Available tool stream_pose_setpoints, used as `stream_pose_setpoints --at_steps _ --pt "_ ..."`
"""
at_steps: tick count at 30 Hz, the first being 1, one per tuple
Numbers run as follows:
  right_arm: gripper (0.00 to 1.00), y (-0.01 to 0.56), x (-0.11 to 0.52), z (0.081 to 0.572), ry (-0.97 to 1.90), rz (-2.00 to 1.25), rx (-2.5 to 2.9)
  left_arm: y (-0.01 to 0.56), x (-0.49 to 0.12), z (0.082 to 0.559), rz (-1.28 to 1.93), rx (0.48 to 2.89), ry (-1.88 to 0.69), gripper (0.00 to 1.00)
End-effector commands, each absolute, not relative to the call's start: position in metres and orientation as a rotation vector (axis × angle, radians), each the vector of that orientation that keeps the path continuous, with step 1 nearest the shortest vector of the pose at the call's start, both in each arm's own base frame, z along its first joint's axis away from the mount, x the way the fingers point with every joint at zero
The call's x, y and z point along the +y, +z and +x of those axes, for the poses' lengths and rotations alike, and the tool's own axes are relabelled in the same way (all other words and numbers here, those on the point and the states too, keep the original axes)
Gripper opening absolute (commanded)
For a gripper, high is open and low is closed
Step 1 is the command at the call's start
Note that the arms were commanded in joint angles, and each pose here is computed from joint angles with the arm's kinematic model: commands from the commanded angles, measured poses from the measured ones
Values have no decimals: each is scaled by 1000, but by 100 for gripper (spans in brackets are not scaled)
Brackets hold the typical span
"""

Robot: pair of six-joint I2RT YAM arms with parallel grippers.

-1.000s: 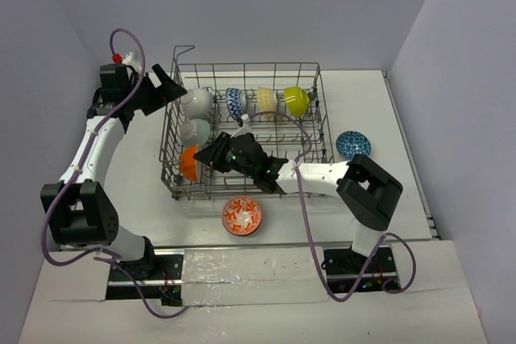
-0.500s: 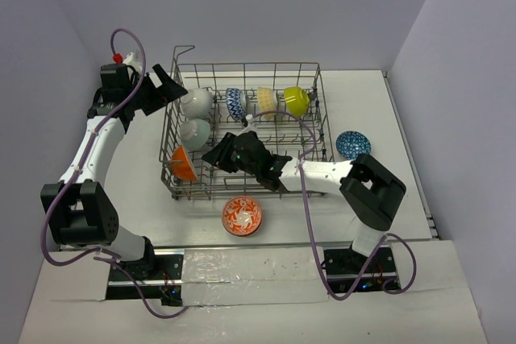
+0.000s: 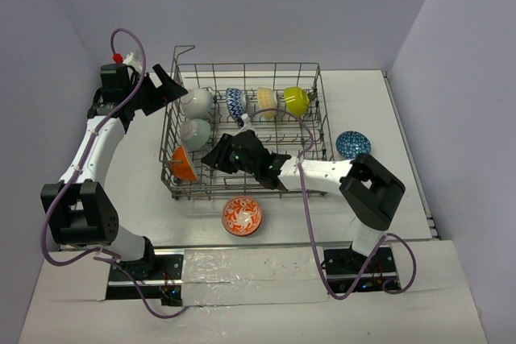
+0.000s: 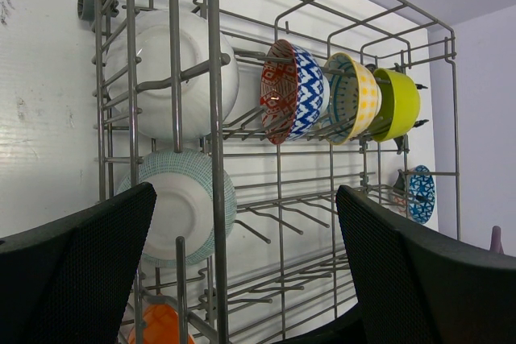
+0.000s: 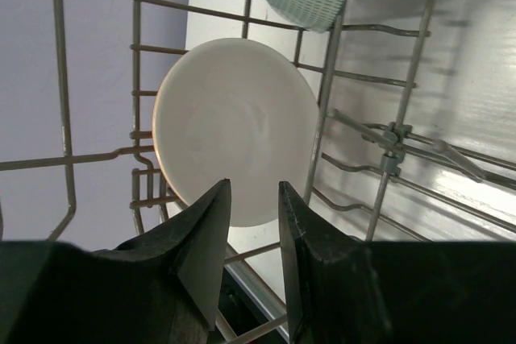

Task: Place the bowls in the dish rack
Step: Turn the bowl upside down over the dish rack.

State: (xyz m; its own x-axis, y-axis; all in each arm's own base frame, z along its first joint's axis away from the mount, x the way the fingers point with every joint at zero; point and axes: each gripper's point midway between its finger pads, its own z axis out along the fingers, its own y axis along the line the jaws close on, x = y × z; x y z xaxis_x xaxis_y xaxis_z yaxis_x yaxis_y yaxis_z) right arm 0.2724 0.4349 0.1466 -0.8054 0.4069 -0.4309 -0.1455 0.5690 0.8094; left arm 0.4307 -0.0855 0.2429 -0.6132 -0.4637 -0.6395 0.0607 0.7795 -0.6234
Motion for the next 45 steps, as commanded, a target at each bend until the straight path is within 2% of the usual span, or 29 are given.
stream_pose_setpoints --at_steps 1,32,43,45 --pt "39 167 451 276 1261 138 2163 268 -90 435 -263 2046 -799 99" --pt "38 204 484 291 1508 98 2022 266 -88 436 -265 2050 -789 99" --pt "37 203 497 288 1560 53 2032 268 -88 435 -264 2047 -794 99" --pt "34 202 499 288 1564 43 2034 269 -87 435 -266 2042 -793 99"
